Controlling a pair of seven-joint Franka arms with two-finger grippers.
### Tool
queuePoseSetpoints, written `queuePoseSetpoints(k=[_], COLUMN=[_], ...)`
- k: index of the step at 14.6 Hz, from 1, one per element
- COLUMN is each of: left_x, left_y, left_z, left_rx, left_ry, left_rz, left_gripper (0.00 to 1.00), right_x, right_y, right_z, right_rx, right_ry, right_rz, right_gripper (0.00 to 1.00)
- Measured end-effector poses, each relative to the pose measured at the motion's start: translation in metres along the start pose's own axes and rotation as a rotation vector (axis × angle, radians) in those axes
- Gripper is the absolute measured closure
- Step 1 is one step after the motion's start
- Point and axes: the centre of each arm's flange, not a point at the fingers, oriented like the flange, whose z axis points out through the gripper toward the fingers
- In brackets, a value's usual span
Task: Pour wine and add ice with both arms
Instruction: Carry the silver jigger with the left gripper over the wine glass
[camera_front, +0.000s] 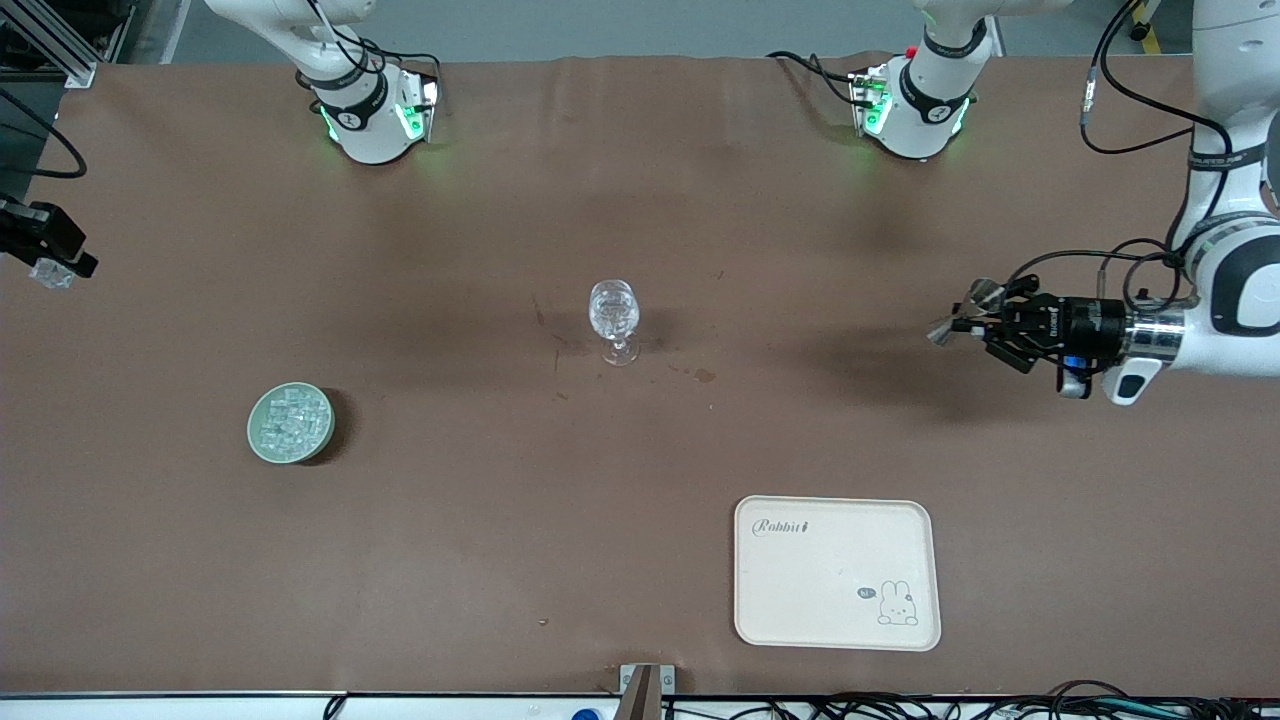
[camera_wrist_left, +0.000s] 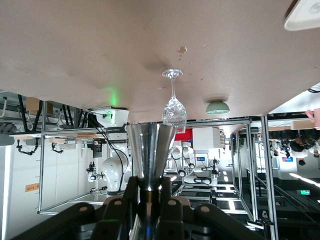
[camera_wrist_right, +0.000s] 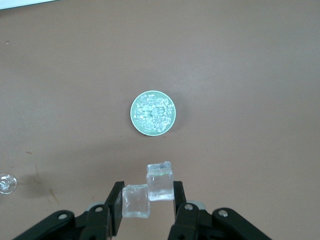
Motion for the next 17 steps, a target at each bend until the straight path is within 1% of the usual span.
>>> queuePoseSetpoints(k=[3, 5, 7, 9, 12, 15, 17], left_x=[-0.035, -0.058, -0.076, -0.092, -0.108, -0.110, -0.110], left_y=[0.011, 0.017, 0.029, 0.039, 0.043, 0.044, 0.043], left_z=[0.041, 0.075, 0.117, 0.167, 0.227, 0.262, 0.288], left_rx=[0.025, 0.055, 0.084, 0.103, 0.106, 0.096, 0.104], left_ry=[0.027, 0.051, 0.112, 0.167, 0.224, 0.274, 0.333], left_rz=[0.038, 0.037, 0.002, -0.006, -0.006, 0.026, 0.032], left_gripper=[0.79, 0.79, 0.79, 0.79, 0.79, 0.79, 0.79], right_x=[0.000, 0.000, 0.000, 0.000, 0.000, 0.000, 0.000], right_y=[0.000, 0.000, 0.000, 0.000, 0.000, -0.001, -0.001], right_z=[0.000, 0.000, 0.000, 0.000, 0.000, 0.001, 0.001], right_rx=[0.000, 0.000, 0.000, 0.000, 0.000, 0.000, 0.000], right_ry=[0.000, 0.000, -0.001, -0.001, -0.001, -0.001, -0.001], right_rz=[-0.001, -0.001, -0.001, -0.001, -0.001, -0.001, -0.002], right_gripper=[0.57, 0.57, 0.57, 0.57, 0.57, 0.57, 0.57])
